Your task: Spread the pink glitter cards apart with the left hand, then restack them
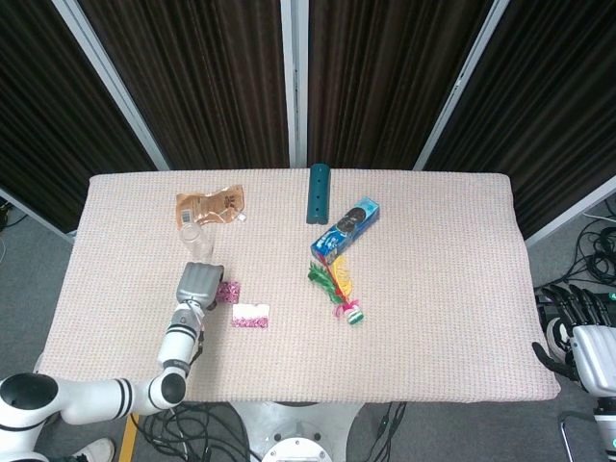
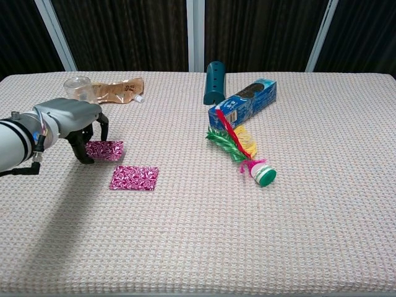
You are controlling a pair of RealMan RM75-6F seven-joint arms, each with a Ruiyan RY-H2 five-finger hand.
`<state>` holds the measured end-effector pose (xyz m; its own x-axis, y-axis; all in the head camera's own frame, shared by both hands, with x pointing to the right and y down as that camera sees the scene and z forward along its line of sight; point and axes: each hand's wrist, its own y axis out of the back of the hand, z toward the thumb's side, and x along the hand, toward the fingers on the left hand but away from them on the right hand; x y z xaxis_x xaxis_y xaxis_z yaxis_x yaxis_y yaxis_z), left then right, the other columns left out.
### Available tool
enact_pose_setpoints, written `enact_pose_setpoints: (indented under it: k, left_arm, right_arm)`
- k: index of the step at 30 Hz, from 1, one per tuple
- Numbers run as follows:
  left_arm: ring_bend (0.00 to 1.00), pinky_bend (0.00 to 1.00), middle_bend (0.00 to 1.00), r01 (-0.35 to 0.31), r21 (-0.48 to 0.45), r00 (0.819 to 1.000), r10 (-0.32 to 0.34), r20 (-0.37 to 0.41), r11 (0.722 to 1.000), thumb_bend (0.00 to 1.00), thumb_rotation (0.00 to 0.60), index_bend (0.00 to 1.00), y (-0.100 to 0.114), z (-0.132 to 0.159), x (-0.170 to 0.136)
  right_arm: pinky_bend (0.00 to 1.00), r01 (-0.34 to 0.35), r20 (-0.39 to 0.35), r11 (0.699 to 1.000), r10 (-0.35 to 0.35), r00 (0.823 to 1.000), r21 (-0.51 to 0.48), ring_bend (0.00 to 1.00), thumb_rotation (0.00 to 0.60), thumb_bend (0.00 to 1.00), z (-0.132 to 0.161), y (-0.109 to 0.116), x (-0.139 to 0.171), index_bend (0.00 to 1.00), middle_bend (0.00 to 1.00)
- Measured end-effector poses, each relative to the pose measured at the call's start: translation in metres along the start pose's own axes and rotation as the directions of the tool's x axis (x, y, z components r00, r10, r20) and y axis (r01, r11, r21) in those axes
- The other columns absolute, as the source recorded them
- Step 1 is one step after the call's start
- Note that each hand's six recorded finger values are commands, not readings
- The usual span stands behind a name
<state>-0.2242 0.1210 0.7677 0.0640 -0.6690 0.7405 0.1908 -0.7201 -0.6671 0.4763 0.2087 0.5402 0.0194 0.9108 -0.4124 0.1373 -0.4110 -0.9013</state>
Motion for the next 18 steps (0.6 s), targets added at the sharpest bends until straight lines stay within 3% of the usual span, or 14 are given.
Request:
enact_pose_setpoints:
  k: [7,18]
  left_arm:
    - [0.93,0.97,0.89,0.038,-0.048,0.997,-0.035,0.062,0.998,0.26,0.6,0.48,0.008,0.026,-0.021]
    - [0.93,0.97,0.89,0.064,-0.023,0.996,-0.062,0.064,0.998,0.26,0.6,0.48,0.007,0.053,-0.029]
  right_arm:
    - [0.0,-0.006,-0.003,1.0,0.006,1.0,-0.005,0.0,0.593,0.18,0.0,-0.003,-0.001,0.13,0.1]
    - [0.0,-0.008,0.003,1.0,0.008,1.0,-0.01,0.0,0.59,0.19,-0.005,-0.004,-0.001,0.13,0.1]
